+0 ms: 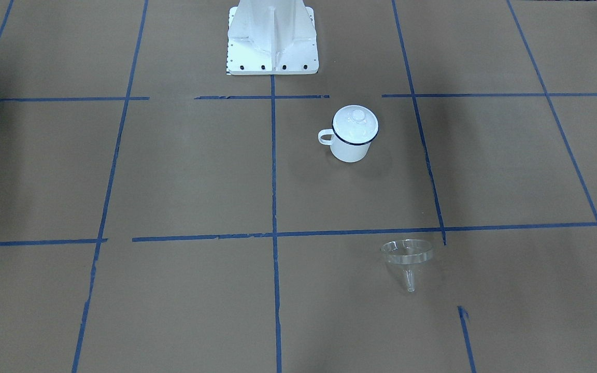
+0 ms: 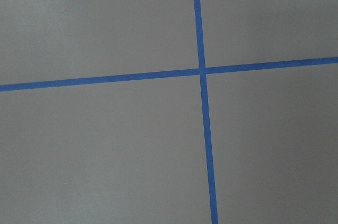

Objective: Place funnel on cup

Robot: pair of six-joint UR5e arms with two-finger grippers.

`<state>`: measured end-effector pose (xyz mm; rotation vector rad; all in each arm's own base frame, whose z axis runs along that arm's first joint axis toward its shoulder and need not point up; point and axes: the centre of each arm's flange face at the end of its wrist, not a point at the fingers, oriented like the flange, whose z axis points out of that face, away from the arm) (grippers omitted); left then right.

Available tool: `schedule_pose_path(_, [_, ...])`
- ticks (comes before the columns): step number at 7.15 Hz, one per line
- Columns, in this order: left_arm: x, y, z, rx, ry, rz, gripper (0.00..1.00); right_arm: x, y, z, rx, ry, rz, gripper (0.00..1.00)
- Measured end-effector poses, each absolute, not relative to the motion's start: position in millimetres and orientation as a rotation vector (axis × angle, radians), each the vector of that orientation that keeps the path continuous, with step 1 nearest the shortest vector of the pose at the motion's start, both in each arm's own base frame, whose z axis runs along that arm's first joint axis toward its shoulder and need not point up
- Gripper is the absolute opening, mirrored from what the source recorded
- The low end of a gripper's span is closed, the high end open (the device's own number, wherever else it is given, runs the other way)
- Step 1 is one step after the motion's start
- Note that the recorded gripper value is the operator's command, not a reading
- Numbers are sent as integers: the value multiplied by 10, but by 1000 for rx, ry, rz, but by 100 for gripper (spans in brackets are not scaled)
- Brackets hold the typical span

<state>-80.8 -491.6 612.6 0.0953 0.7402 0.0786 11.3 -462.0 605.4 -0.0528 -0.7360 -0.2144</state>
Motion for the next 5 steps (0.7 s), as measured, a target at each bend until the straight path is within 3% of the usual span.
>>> schedule_pose_path(3, [-694,-5292,5656,165,720,109,100,113,-4621,6055,-53,-736,-215,100])
schedule_pose_path(5, [-74,-5438,4986,187,728,96,100,113,-4621,6054,-53,-736,-215,100])
